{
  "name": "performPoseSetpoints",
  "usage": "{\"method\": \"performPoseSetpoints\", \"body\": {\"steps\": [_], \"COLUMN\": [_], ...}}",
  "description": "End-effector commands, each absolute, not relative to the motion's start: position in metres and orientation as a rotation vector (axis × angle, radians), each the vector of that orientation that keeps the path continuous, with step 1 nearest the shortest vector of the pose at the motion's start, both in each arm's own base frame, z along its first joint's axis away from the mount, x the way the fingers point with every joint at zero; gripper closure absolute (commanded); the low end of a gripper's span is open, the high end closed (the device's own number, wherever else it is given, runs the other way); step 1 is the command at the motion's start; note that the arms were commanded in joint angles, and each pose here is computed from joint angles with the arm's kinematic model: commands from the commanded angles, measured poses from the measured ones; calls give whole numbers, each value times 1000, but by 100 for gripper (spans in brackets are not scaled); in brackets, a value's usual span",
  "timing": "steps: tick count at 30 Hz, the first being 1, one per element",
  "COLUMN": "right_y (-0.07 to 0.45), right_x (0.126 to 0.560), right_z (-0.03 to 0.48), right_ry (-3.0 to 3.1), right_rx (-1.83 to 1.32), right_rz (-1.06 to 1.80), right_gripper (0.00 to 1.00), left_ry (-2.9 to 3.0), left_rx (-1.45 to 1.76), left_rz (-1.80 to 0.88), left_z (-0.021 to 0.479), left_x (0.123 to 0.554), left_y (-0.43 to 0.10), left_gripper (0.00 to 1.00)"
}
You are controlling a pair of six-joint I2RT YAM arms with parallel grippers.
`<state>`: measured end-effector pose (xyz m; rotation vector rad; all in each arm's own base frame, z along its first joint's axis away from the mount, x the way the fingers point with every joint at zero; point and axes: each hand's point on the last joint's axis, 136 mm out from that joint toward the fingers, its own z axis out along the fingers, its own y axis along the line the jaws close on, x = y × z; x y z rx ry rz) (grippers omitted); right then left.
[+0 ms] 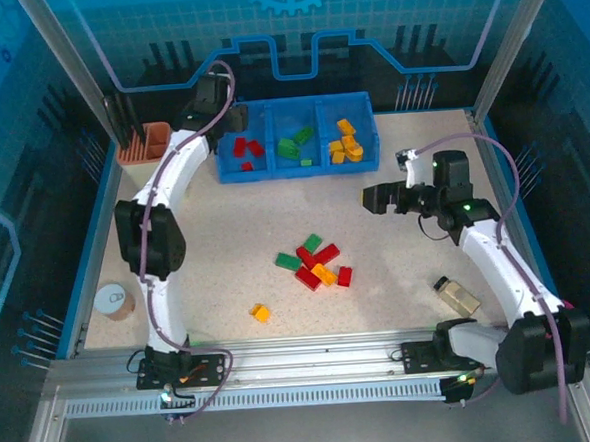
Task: Sort the legos into containers by color
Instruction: Place the lego in the container, then pick up the lego from the middle-left of the table.
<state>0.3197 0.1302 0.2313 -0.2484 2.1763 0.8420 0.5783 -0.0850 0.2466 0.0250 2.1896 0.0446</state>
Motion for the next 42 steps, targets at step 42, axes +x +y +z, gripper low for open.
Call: {"method": "performPoseSetpoints", "body": {"steps": [42], "right_y": [69], "right_x": [224], "right_z": [251], "right_ry": [2201], "right_rx": [-7], "right_rz": [577], "right_gripper": [0], "left_ry": [2612], "left_rx": [331], "left_rz": [-94], "left_z": [70], "left_x": [235], "left_y": [-389], "left_gripper": [28]}}
